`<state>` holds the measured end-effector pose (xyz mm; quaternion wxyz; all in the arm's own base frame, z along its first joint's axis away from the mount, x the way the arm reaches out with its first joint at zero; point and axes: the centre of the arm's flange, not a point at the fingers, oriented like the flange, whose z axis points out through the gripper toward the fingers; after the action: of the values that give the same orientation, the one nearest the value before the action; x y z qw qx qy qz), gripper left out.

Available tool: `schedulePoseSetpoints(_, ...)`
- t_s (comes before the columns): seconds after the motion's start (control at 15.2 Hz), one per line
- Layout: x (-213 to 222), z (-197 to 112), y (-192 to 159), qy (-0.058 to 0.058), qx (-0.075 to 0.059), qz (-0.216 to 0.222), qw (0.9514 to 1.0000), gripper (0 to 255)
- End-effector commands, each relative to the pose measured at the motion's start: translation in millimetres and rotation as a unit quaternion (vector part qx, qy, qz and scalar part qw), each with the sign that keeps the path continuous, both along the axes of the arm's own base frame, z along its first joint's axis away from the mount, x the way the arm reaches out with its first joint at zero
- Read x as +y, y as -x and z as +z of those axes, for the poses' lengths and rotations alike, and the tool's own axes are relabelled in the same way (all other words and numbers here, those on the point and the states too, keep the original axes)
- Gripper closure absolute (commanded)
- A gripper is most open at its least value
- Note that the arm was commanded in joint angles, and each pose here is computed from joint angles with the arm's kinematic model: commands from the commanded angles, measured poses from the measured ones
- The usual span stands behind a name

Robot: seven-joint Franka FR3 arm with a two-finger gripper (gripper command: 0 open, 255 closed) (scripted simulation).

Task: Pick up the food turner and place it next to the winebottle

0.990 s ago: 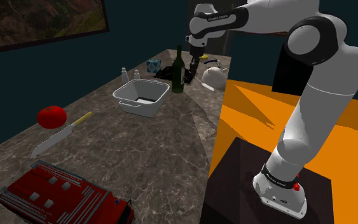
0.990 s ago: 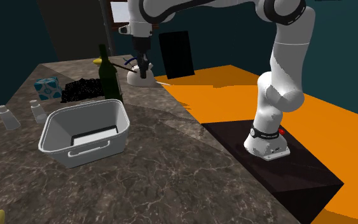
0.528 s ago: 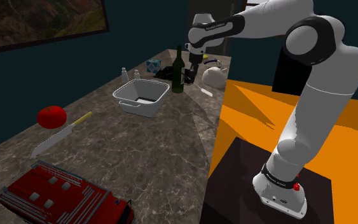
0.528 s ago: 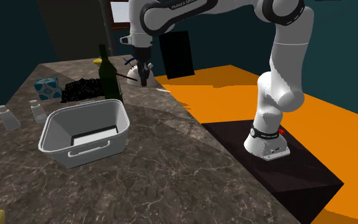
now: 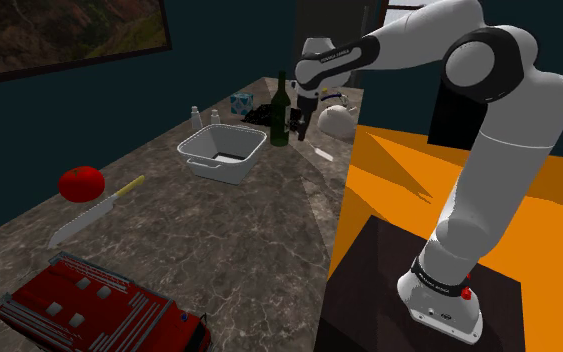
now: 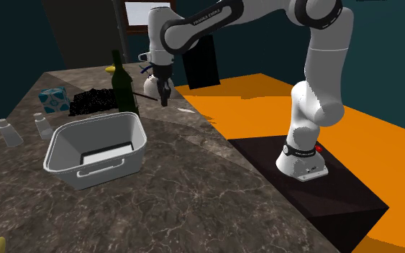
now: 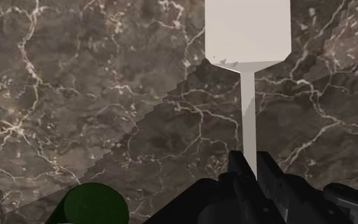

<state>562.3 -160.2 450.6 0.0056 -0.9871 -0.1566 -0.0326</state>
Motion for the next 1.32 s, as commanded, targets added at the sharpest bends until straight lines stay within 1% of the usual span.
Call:
schedulePoseSetpoints(0.0, 0, -11, -1, 0.000, 0.000, 0.000, 1.0000, 255)
schedulePoseSetpoints(1.12, 0, -100, -1, 0.000, 0.000, 0.000, 1.0000, 255)
schedulePoseSetpoints(1.25, 0, -100, -1, 0.000, 0.000, 0.000, 1.0000, 255)
